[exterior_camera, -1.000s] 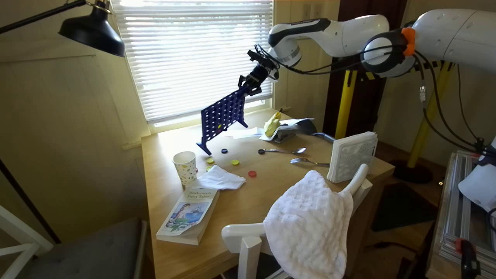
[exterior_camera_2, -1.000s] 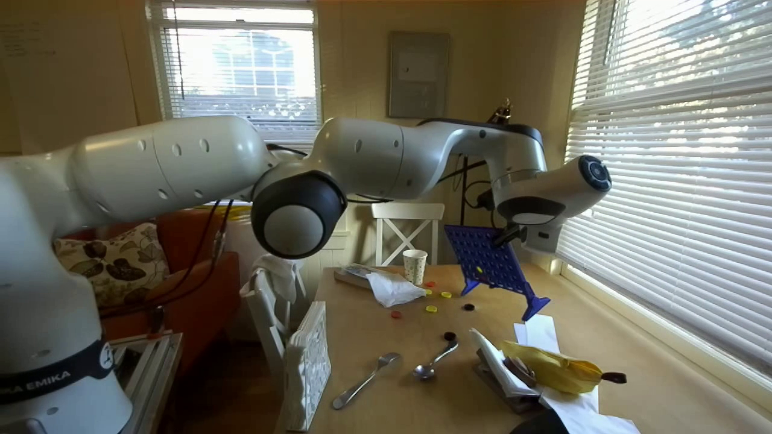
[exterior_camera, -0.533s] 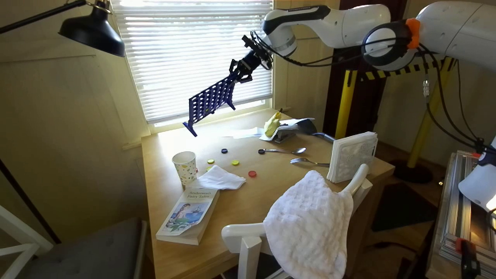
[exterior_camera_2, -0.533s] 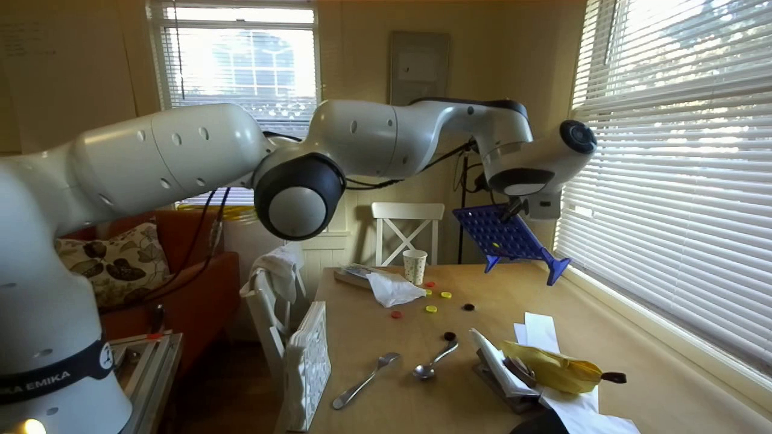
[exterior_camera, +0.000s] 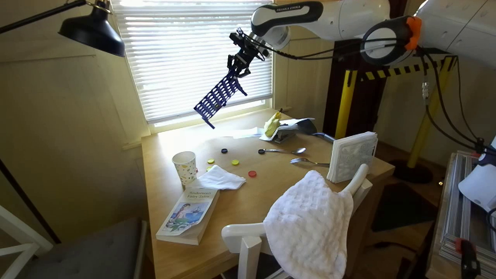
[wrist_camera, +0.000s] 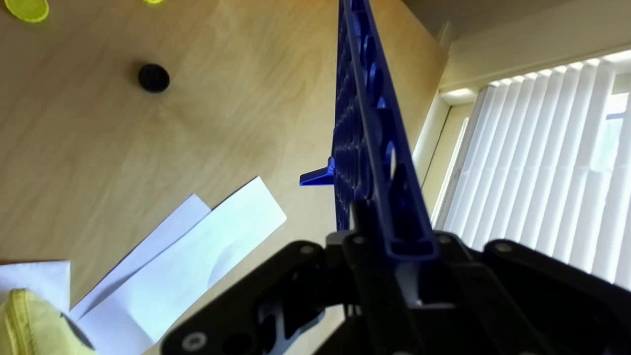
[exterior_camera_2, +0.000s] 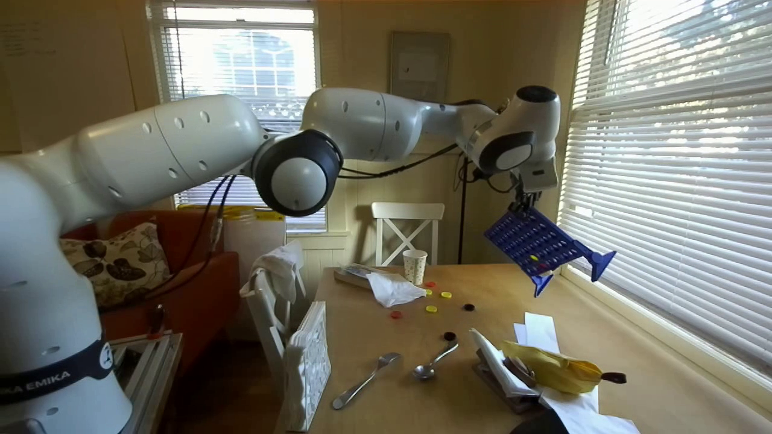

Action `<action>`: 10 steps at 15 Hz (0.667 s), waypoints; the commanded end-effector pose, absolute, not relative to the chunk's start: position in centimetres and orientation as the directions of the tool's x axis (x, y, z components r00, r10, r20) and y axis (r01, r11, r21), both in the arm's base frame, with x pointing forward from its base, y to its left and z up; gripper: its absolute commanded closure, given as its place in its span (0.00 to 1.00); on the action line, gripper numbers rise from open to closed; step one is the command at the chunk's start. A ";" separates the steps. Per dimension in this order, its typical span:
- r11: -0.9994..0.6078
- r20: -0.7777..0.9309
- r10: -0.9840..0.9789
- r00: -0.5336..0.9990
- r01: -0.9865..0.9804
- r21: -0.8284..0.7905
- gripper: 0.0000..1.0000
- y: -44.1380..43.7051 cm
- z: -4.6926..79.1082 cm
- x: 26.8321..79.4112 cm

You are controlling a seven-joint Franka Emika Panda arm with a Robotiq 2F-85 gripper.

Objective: Take out the items in the blue object

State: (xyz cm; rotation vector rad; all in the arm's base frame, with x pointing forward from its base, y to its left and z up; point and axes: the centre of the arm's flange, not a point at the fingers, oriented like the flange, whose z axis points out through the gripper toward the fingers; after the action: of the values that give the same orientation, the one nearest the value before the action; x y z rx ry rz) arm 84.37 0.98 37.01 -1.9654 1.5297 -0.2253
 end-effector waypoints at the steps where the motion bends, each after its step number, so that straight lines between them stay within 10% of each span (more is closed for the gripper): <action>1: -0.074 -0.125 -0.979 0.164 -0.845 -0.530 0.96 2.5 40.0 78.1; 9: 0.048 0.161 -0.976 -0.143 -0.873 -0.485 0.96 6.4 45.3 75.9; 10: -0.002 0.117 -0.991 -0.067 -0.863 -0.506 0.96 5.4 44.9 82.8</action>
State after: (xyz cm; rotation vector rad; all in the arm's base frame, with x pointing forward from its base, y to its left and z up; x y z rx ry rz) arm 82.74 5.41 44.93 -1.9333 2.0059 -0.6694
